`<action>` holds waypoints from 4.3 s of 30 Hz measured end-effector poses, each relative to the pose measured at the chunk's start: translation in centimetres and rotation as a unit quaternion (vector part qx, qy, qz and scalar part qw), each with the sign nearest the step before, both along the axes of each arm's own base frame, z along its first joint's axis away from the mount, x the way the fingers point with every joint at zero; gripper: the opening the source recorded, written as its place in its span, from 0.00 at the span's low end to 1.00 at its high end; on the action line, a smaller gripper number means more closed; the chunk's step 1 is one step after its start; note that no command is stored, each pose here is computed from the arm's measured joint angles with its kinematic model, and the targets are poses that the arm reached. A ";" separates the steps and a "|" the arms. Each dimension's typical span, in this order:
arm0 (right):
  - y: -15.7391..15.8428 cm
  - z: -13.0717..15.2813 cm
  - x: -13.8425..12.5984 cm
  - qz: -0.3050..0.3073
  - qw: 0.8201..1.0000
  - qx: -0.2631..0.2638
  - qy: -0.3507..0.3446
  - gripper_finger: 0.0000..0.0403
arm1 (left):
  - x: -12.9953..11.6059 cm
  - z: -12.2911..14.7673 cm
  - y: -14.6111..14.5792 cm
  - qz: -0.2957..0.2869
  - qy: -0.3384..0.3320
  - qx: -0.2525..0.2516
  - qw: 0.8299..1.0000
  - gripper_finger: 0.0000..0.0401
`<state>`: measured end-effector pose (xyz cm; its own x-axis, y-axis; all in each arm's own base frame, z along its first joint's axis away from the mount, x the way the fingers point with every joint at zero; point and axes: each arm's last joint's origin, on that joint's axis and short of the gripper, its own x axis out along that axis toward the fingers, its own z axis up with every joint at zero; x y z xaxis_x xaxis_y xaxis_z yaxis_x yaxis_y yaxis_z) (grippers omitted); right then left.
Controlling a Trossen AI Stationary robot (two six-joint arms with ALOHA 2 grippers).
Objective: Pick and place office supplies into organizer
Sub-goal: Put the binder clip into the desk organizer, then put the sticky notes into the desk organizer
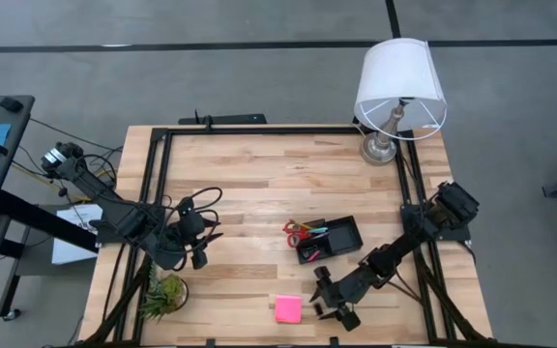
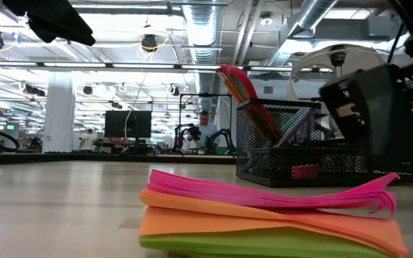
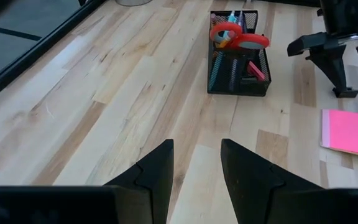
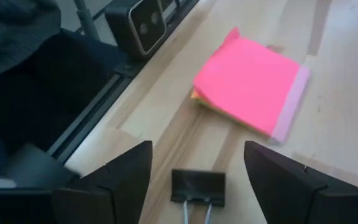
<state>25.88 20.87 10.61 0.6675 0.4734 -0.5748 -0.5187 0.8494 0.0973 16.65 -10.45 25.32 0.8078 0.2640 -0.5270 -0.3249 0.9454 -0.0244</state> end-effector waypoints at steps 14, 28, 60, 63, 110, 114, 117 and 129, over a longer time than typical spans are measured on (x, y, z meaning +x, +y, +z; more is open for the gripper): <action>0.1 -3.4 0.1 -0.020 0.999 -0.026 0.027 0.62 | 0.0 0.0 0.0 -0.001 0.002 0.002 1.000 0.31; 0.2 -3.9 0.0 -0.041 0.998 -0.010 0.050 0.42 | 0.0 -0.1 0.0 -0.001 0.004 0.003 1.000 0.31; -3.4 5.6 -1.2 -0.195 0.963 -0.166 -0.085 0.38 | 0.0 0.0 0.0 -0.001 0.004 0.001 1.000 0.31; -4.0 4.0 -0.4 -0.212 0.956 -0.193 -0.067 0.32 | 0.0 -0.1 0.0 -0.005 0.006 -0.001 1.000 0.31; 1.3 4.5 1.9 -0.112 0.977 -0.156 -0.095 0.56 | 0.0 -0.1 0.0 -0.002 0.005 -0.005 1.000 0.31; 2.4 3.6 1.3 -0.084 0.993 -0.076 -0.039 0.55 | 0.0 -0.1 0.0 -0.002 0.005 -0.005 1.000 0.31; 2.9 2.1 1.3 -0.091 0.993 -0.066 -0.023 0.55 | 0.0 -0.1 0.0 -0.002 0.005 -0.005 1.000 0.31; 5.9 -2.2 4.3 -0.047 0.991 -0.101 -0.071 0.55 | 0.0 -0.1 0.0 -0.004 0.006 -0.001 1.000 0.31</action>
<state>30.15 26.72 8.46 0.7838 0.2906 -0.5488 -0.4328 0.8894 -0.1472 16.62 -10.45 25.26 0.8035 0.2559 -0.5375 -0.3169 0.9482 -0.0224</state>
